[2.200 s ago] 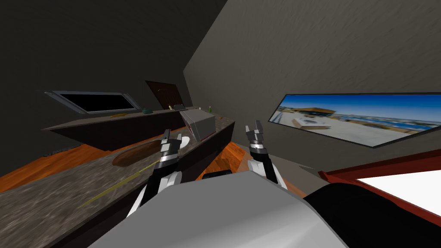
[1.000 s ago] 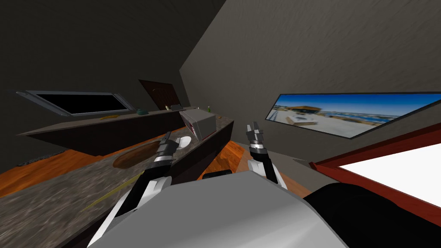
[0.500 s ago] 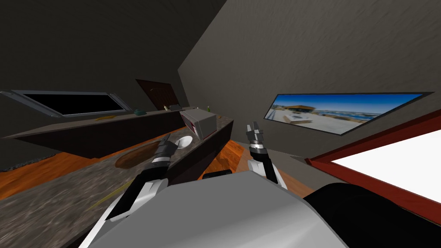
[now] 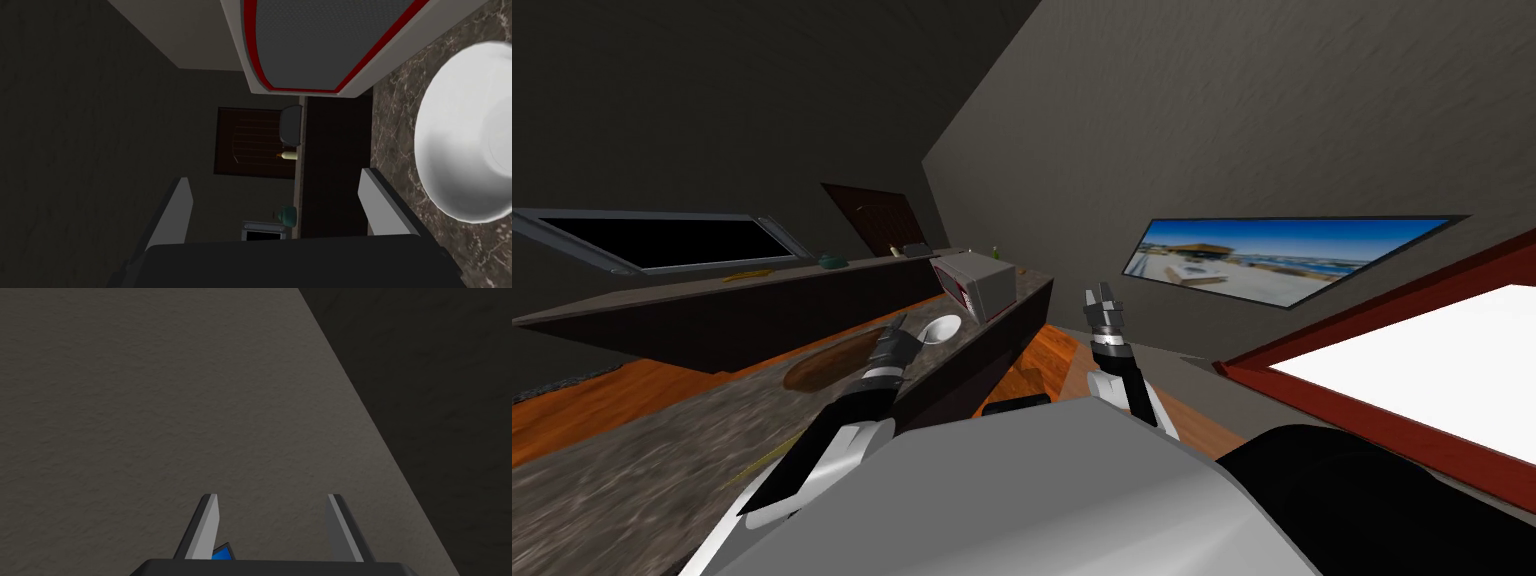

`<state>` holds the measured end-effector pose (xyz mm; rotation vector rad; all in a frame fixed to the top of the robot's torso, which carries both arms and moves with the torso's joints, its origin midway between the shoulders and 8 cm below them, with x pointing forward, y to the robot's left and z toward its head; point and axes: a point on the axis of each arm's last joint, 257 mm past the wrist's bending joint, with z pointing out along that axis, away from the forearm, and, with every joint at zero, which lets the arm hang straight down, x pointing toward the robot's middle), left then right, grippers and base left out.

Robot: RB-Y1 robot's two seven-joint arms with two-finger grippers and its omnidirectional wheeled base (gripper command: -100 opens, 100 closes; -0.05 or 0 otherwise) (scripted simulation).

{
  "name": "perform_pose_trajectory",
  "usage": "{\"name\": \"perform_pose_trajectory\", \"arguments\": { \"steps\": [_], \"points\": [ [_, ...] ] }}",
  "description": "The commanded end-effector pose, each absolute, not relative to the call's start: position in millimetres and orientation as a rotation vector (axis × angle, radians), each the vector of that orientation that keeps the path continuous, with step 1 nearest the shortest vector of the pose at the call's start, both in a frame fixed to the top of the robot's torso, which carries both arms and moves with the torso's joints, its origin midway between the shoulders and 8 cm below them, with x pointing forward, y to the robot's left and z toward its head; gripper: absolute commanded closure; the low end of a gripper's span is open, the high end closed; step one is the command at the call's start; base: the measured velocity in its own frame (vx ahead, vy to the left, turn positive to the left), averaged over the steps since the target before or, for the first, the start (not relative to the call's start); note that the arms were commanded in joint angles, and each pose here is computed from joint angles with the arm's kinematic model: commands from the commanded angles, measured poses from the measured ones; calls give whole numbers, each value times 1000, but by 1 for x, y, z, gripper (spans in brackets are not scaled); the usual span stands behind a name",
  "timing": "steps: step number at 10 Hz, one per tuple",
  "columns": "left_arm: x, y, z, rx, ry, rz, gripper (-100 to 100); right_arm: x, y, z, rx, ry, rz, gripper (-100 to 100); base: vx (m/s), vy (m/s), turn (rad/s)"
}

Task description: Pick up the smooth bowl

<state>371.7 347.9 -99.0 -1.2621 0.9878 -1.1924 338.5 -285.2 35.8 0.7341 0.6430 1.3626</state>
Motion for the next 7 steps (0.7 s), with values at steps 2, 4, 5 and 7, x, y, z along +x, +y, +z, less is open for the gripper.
{"name": "perform_pose_trajectory", "arguments": {
  "steps": [2, 4, 5, 7],
  "points": [
    [370, 354, -110, -1324, 1005, -1175, -100, 338, -285, 36, 734, 643, 1363, 0, -25, 46, -43],
    [368, 359, -119, -1374, 1017, -1161, -100, 338, -285, 36, 734, 643, 1363, 0, -21, 34, -30],
    [365, 363, -125, -1412, 1023, -1154, -100, 338, -285, 36, 734, 643, 1363, 0, -10, 31, -49],
    [363, 367, -134, -1461, 1035, -1139, -100, 338, -285, 36, 734, 643, 1363, 0, -5, 31, -35]
  ]
}}
